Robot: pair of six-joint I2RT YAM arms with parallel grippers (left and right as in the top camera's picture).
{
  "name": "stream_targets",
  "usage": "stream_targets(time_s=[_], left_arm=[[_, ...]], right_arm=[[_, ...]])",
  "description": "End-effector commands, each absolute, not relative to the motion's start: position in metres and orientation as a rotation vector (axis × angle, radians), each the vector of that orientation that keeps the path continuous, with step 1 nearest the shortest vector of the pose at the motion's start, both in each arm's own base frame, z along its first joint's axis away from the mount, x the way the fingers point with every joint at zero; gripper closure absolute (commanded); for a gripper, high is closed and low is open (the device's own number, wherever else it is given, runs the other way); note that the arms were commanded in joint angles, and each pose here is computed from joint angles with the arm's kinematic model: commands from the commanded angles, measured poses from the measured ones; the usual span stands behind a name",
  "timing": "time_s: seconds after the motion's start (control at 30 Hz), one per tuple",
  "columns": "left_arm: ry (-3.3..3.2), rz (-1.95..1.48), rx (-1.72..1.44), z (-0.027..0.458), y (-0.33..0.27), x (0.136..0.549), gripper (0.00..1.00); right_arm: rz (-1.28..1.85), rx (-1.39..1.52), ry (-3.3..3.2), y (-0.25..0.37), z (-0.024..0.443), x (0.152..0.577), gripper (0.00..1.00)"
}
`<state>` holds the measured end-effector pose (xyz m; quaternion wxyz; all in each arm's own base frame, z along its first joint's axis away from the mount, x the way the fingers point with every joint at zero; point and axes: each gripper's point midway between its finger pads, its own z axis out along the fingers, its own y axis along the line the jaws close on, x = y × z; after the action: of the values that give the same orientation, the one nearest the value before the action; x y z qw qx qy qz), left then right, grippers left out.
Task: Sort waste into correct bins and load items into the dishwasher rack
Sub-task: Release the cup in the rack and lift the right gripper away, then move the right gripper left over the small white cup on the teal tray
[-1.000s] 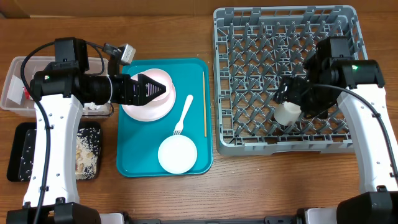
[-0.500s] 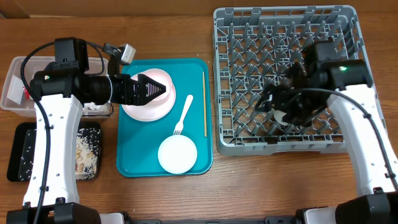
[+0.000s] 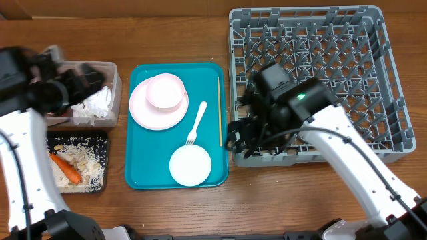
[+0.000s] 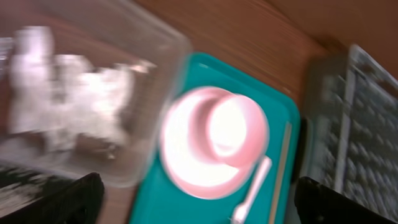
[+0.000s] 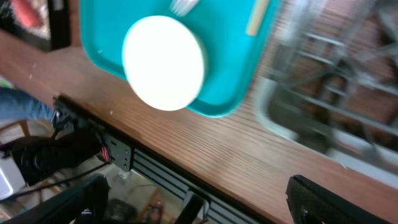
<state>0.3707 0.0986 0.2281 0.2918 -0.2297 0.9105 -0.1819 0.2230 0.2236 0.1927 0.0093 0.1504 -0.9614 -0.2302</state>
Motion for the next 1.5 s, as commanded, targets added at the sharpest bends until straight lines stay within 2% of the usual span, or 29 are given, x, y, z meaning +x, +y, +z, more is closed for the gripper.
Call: stream_targets(time_s=[0.0,0.23,0.5,0.63,1.07,1.13,1.2,1.23,1.37,1.47], left_arm=[[2.367,-0.318,-0.843,0.23,0.159,0.353,0.0],[2.306,-0.267,-1.016,0.227,0.205,0.324,0.0],[2.301,-0.256,-1.031,0.227,0.209,0.322,0.0],[2.301,-0.255,-1.031,0.227,0.209,0.322,0.0],[2.301,-0.255,-1.031,0.227,0.209,0.322,0.0],[2.301,-0.255,-1.031,0.227,0.209,0.322,0.0],[2.301,-0.255,-1.031,0.227,0.209,0.322,0.0],[2.301,-0.255,-1.031,0.227,0.209,0.322,0.0],[2.301,-0.255,-1.031,0.227,0.209,0.322,0.0],[2.301,-0.256,-1.031,0.227,0.209,0.322,0.0]], right_arm=[[-0.774,0.627,-2.993,0.25,0.197,0.214,0.05],[-0.839,0.893,-3.017,0.294,0.202,0.203,0.05],[-0.673,1.143,-3.148,0.32,0.198,0.2,0.05],[-0.692,1.186,-3.16,0.328,0.201,0.198,0.0],[-0.673,1.269,-3.155,0.332,0.197,0.205,0.0],[-0.662,1.269,-3.171,0.335,0.194,0.21,0.17],[-0.611,1.264,-3.2,0.338,0.185,0.219,0.43],[-0.564,1.257,-3.221,0.337,0.18,0.225,0.46],[-0.321,1.229,-3.299,0.33,0.153,0.249,0.47],[-0.254,1.218,-3.299,0.334,0.135,0.258,0.49]])
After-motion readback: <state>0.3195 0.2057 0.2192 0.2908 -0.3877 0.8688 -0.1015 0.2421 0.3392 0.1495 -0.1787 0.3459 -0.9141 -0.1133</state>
